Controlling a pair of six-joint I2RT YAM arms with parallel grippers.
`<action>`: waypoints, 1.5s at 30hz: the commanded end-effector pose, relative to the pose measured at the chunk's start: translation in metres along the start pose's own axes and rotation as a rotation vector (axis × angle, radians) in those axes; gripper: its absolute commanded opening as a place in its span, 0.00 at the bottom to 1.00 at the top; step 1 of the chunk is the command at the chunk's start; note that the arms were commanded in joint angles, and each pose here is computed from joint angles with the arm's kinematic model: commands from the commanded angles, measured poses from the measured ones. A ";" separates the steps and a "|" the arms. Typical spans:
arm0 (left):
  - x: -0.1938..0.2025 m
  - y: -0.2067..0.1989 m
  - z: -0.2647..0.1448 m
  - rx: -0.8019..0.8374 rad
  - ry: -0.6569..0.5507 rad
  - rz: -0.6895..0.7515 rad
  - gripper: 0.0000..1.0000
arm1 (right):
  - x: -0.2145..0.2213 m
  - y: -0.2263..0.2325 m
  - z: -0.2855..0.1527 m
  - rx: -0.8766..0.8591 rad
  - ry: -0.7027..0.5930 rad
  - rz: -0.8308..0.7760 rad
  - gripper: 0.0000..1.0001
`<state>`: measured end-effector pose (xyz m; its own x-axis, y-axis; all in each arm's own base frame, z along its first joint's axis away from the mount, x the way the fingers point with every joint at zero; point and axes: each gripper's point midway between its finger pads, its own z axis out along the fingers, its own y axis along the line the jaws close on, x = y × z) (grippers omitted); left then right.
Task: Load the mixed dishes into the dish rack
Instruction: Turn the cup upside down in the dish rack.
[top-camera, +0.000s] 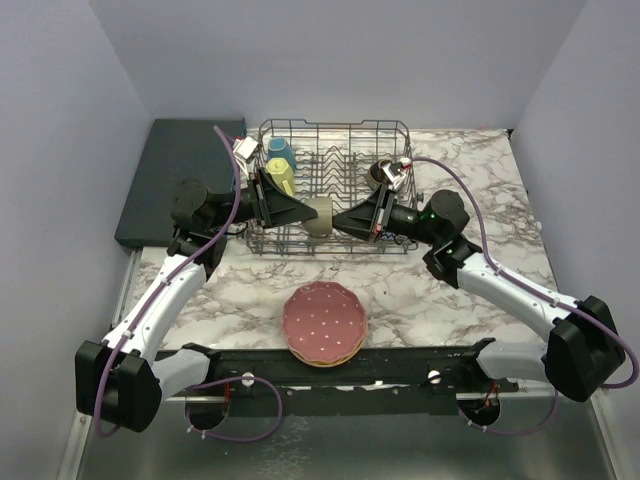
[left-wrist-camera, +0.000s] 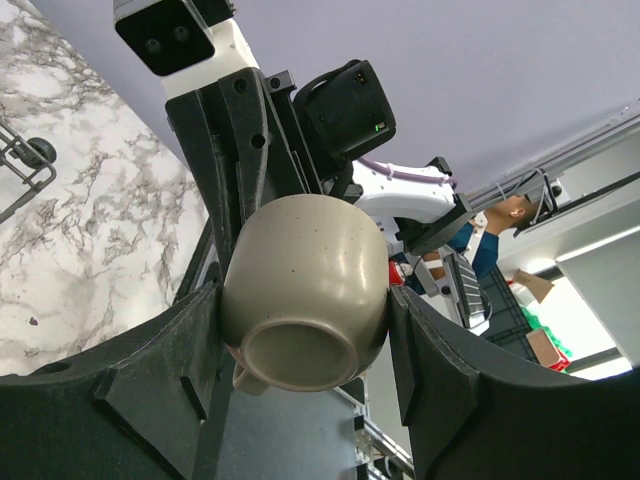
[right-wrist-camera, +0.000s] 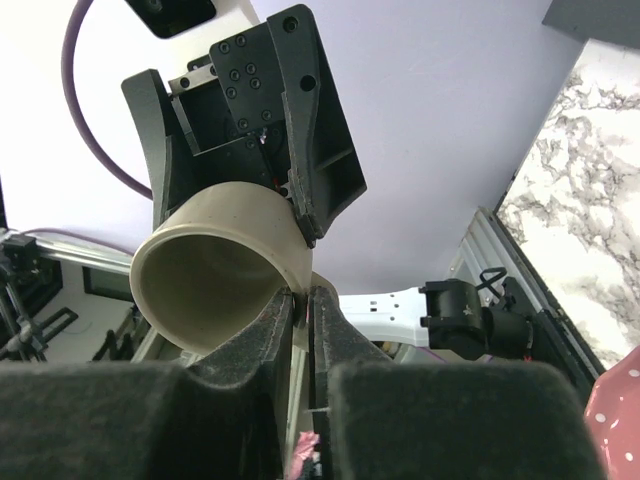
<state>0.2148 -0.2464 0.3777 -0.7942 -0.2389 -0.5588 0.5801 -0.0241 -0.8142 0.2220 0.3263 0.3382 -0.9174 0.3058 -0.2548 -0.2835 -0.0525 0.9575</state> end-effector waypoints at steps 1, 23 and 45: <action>0.004 -0.002 -0.001 0.021 0.021 0.036 0.00 | -0.003 0.002 -0.005 -0.011 -0.035 -0.015 0.18; -0.003 0.022 -0.005 -0.081 0.022 0.061 0.00 | -0.011 -0.006 -0.057 0.138 -0.164 -0.096 0.43; -0.025 0.076 -0.036 -0.588 -0.012 0.179 0.00 | -0.015 -0.021 -0.095 0.403 -0.244 -0.261 0.48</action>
<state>0.2599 -0.2239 0.3308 -0.7334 -0.2057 -0.6479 0.5340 0.4156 -0.7363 0.2121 0.2456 0.3078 -0.7711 0.4700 -0.4296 -0.3062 0.3180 0.8973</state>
